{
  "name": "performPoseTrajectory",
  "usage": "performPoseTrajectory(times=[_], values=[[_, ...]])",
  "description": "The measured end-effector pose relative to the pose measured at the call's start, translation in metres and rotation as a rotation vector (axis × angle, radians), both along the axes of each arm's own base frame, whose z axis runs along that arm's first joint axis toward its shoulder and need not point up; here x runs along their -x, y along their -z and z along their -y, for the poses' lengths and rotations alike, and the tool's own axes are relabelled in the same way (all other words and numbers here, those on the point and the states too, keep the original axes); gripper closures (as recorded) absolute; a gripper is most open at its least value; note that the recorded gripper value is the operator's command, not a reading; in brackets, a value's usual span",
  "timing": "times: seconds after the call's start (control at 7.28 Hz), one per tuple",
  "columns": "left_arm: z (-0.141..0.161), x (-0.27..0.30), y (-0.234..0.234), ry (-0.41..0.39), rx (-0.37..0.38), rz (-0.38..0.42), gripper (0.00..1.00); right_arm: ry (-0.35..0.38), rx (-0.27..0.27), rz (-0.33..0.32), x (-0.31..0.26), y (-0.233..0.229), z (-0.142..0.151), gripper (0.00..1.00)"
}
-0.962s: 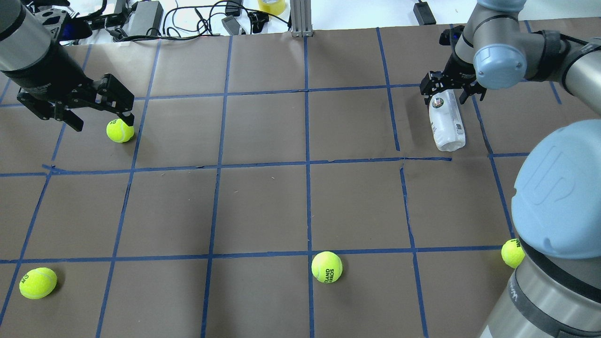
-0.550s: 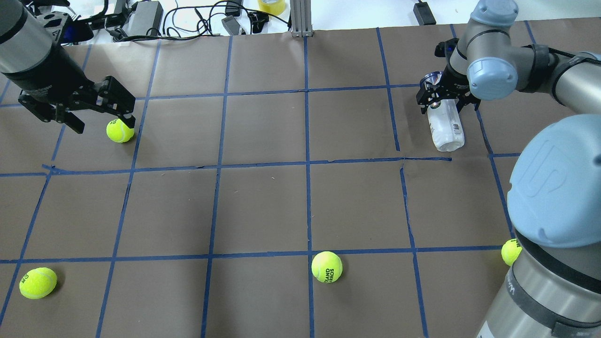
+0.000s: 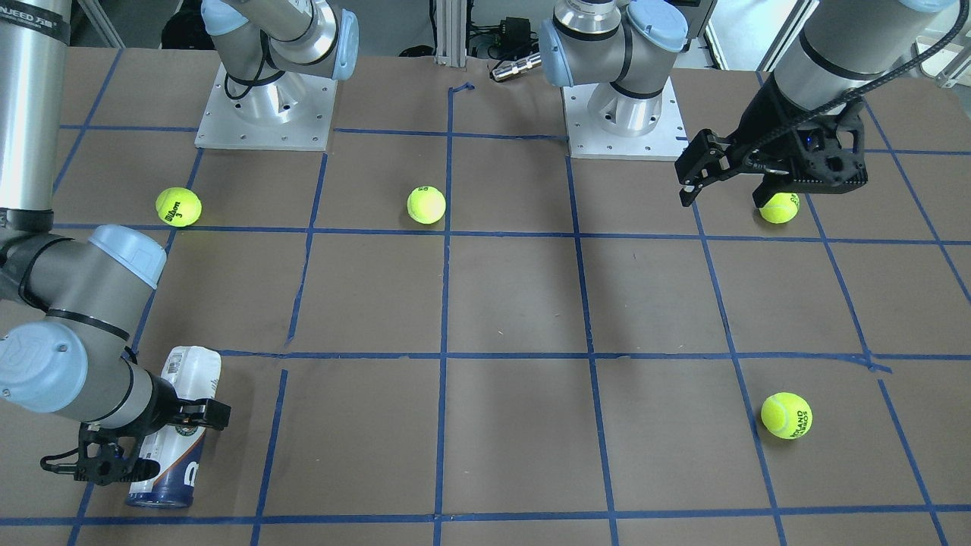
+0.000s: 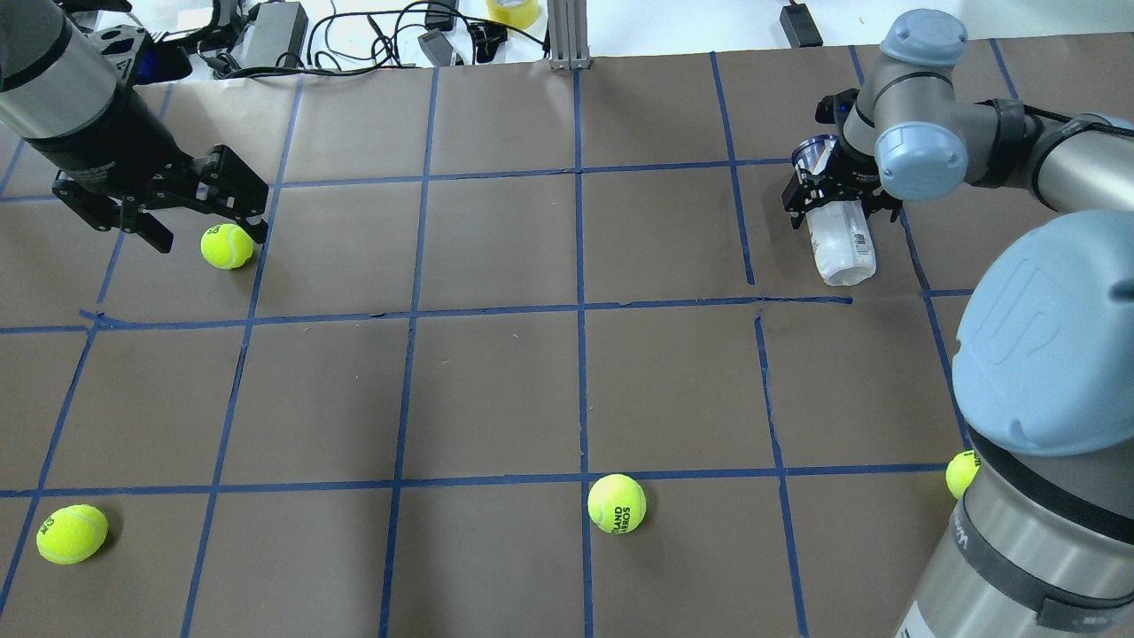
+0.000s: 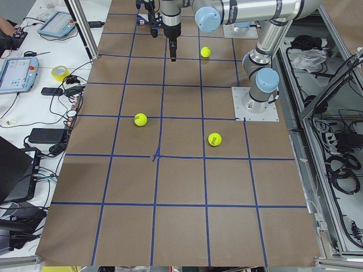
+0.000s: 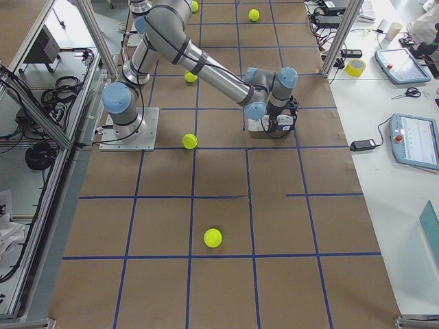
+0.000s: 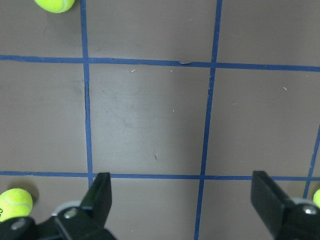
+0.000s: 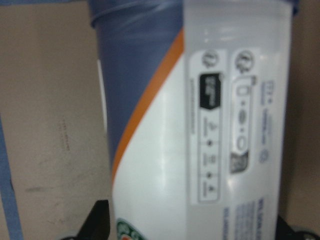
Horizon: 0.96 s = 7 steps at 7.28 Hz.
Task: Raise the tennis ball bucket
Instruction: 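Close the right gripper around the can's body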
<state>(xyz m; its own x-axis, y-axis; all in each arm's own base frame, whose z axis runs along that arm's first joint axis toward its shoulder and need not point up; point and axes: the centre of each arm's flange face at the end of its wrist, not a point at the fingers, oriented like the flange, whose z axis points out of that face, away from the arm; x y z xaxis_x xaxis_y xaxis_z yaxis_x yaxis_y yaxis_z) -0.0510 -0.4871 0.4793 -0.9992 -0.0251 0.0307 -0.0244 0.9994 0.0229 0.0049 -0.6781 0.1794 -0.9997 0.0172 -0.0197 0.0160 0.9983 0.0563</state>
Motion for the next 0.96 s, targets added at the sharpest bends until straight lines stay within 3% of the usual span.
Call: performPoseTrajectory(times=[0.14,0.55,0.82,0.96], values=[[-0.001,0.017,-0.001,0.034,0.006,0.001,0.0,0.0,0.003,-0.001,0.0,0.002,0.001,0.0],[-0.008,0.063,-0.002,0.126,0.013,0.003,0.0,-0.006,0.009,-0.003,0.0,0.003,0.001,0.25],[-0.009,0.067,0.001,0.134,0.007,0.002,0.0,-0.021,0.032,-0.009,0.001,0.0,0.004,0.44],[-0.008,0.065,0.003,0.132,0.003,0.002,0.0,-0.024,0.037,-0.011,0.001,-0.002,0.004,0.44]])
